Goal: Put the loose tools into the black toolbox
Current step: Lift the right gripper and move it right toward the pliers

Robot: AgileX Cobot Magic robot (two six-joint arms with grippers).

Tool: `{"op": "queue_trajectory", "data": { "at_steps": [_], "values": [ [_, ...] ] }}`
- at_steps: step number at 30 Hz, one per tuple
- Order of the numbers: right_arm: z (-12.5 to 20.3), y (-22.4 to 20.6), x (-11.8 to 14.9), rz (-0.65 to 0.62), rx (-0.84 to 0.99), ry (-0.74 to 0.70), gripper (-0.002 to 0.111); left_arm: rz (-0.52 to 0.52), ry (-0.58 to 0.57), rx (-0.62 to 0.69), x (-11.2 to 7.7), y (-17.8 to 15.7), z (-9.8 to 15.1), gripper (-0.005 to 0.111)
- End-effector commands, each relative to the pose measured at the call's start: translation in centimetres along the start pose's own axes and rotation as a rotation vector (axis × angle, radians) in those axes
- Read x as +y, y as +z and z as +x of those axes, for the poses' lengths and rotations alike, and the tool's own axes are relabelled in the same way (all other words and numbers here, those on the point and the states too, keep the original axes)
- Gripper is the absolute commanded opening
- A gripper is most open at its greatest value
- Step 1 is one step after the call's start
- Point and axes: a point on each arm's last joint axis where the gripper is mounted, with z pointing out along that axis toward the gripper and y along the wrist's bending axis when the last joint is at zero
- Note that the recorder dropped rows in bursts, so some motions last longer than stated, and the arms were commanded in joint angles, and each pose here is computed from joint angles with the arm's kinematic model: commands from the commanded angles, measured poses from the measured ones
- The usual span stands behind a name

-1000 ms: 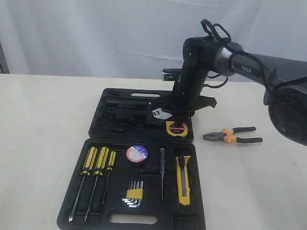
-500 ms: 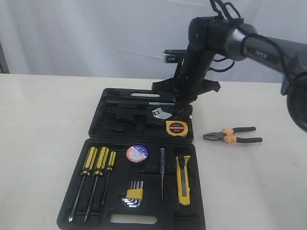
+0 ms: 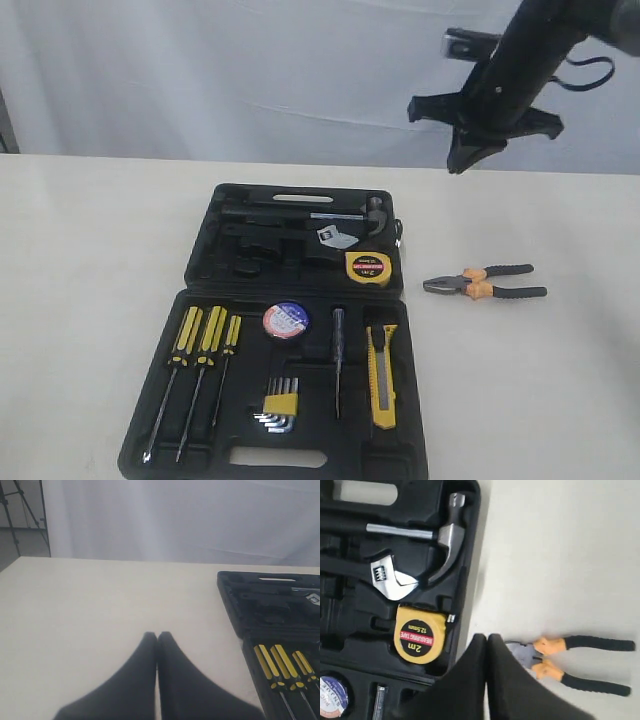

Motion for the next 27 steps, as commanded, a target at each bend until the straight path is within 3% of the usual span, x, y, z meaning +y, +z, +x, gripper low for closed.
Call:
{"op": "queue_trajectory", "data": {
  "at_steps": [1, 10, 27],
  "values": [
    [1.1, -3.6, -1.3, 0.055, -0.035, -0.008, -0.001, 0.003, -0.005, 0.000, 0.0, 0.0, 0.1, 0.000],
    [4.9, -4.9, -2.1, 0.076, 0.037, 0.019, -0.001, 0.003, -0.005, 0.000, 0.0, 0.0, 0.1, 0.000],
    [5.1, -4.6, -2.3, 0.094, 0.046, 0.034, -0.001, 0.003, -0.004, 0.000, 0.0, 0.0, 0.1, 0.000]
  ]
}}
